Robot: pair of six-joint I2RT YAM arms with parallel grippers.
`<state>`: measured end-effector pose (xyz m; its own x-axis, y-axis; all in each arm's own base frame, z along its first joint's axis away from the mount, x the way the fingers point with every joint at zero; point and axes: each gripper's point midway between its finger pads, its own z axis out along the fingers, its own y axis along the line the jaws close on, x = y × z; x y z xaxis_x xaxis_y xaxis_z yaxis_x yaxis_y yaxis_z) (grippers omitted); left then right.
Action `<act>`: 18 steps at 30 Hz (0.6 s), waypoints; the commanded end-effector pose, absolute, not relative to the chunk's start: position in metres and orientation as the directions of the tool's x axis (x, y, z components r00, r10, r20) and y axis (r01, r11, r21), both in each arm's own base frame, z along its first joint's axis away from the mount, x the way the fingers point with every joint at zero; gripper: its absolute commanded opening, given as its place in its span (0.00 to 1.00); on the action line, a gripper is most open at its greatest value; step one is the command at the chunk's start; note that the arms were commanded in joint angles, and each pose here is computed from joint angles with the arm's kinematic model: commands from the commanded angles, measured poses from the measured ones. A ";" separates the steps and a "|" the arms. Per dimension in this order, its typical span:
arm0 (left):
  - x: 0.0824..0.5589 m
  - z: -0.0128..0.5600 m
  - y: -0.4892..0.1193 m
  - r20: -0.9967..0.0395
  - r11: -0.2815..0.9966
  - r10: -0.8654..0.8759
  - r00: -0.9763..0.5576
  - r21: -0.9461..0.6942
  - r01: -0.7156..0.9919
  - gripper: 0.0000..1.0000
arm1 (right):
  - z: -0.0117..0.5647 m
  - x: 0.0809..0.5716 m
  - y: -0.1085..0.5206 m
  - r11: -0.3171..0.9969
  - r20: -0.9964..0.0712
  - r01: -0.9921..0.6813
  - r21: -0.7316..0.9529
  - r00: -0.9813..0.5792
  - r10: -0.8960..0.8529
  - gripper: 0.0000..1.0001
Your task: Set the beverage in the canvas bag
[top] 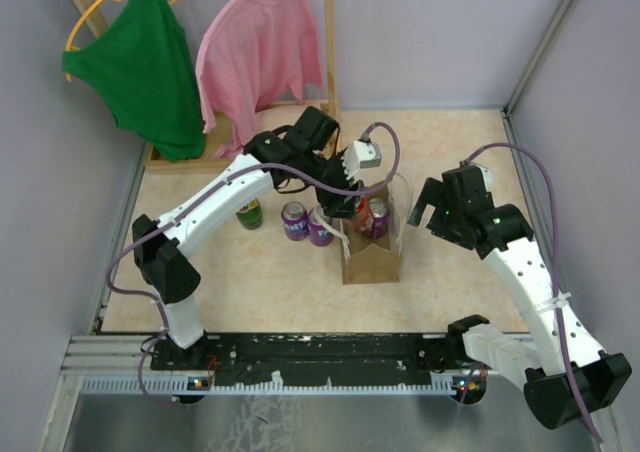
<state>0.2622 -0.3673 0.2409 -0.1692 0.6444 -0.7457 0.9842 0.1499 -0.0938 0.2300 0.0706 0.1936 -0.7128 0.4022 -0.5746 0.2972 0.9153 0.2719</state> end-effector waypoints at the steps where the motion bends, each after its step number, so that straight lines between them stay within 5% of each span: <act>1: 0.275 0.246 -0.386 -0.792 0.108 0.603 -0.092 -0.033 0.994 0.00 | 0.202 0.234 0.068 0.908 -0.598 0.300 0.293 -0.683 0.419 0.99; 18: 0.292 0.187 -0.377 -0.708 0.151 0.698 -0.108 -0.002 0.989 0.00 | 0.201 0.239 0.070 0.912 -0.596 0.295 0.285 -0.691 0.409 0.99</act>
<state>0.2801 -0.3660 0.1846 -0.1632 0.7210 -0.6735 0.9843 0.1651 -0.0619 0.2300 0.0706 0.1932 -0.7141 0.4011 -0.5738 0.2971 0.9158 0.2704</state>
